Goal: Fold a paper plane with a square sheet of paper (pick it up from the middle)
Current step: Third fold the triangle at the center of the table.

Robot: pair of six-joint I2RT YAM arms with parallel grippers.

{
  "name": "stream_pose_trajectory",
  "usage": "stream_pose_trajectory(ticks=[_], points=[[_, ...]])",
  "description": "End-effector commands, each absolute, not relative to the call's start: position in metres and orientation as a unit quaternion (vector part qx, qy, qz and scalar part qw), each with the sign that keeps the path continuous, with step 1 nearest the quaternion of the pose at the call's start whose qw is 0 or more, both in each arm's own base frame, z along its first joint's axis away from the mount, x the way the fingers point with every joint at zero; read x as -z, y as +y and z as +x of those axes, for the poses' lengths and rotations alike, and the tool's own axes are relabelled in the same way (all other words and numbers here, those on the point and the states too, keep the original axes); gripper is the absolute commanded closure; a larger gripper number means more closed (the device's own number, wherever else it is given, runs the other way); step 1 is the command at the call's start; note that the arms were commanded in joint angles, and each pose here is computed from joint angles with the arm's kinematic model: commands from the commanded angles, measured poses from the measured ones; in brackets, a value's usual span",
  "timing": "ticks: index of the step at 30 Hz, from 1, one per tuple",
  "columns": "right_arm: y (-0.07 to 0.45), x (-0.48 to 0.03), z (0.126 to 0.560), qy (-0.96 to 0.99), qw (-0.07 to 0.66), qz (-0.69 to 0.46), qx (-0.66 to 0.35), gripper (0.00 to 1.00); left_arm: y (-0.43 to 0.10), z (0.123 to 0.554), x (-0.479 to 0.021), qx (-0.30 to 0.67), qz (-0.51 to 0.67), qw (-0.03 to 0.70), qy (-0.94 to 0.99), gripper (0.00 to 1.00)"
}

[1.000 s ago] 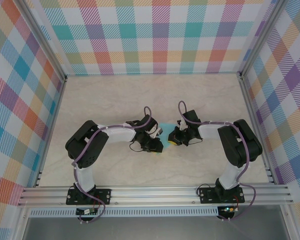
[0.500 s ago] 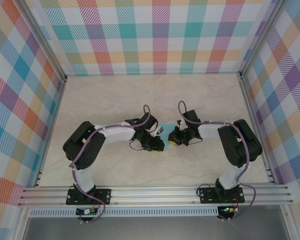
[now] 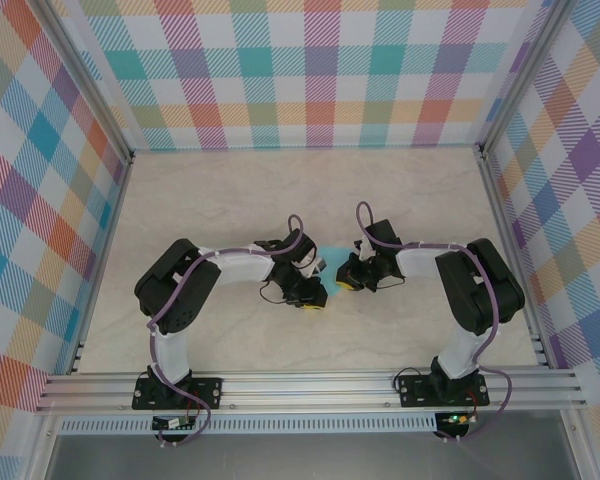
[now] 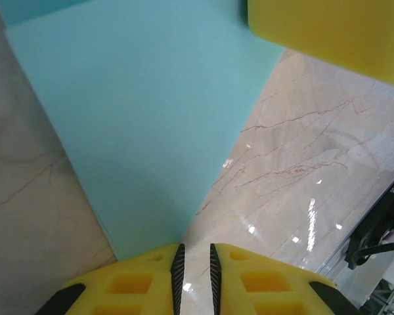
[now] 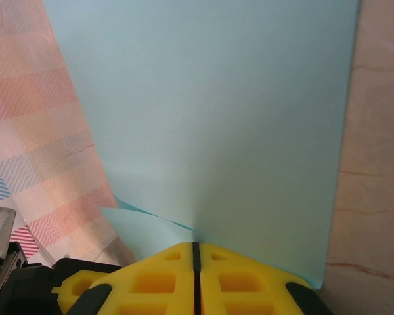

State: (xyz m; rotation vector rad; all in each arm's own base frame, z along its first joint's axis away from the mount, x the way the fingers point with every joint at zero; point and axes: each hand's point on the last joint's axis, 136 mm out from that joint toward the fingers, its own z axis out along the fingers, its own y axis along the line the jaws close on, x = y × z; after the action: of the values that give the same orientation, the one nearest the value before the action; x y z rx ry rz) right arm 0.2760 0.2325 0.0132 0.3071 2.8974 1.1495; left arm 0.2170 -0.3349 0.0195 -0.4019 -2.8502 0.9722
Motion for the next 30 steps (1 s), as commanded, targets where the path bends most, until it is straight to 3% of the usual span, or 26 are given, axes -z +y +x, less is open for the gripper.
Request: stream_pose_trajectory(ticks=[1,17,25,30], points=[[0.203,0.029,0.254,0.953,-0.03,0.125,-0.275,0.92,-0.304,0.198,0.0,-0.255,-0.119,0.091,-0.955,0.79],[0.201,0.027,0.254,0.954,-0.027,0.124,-0.271,0.92,-0.297,0.189,-0.009,-0.268,-0.107,0.095,-0.953,0.79],[0.204,0.024,0.256,0.952,-0.026,0.124,-0.279,0.92,-0.32,0.214,-0.053,-0.339,-0.094,0.037,-0.935,0.8],[0.206,0.022,0.258,0.951,-0.024,0.125,-0.283,0.92,-0.334,0.236,-0.053,-0.343,-0.084,0.011,-0.935,0.81]])
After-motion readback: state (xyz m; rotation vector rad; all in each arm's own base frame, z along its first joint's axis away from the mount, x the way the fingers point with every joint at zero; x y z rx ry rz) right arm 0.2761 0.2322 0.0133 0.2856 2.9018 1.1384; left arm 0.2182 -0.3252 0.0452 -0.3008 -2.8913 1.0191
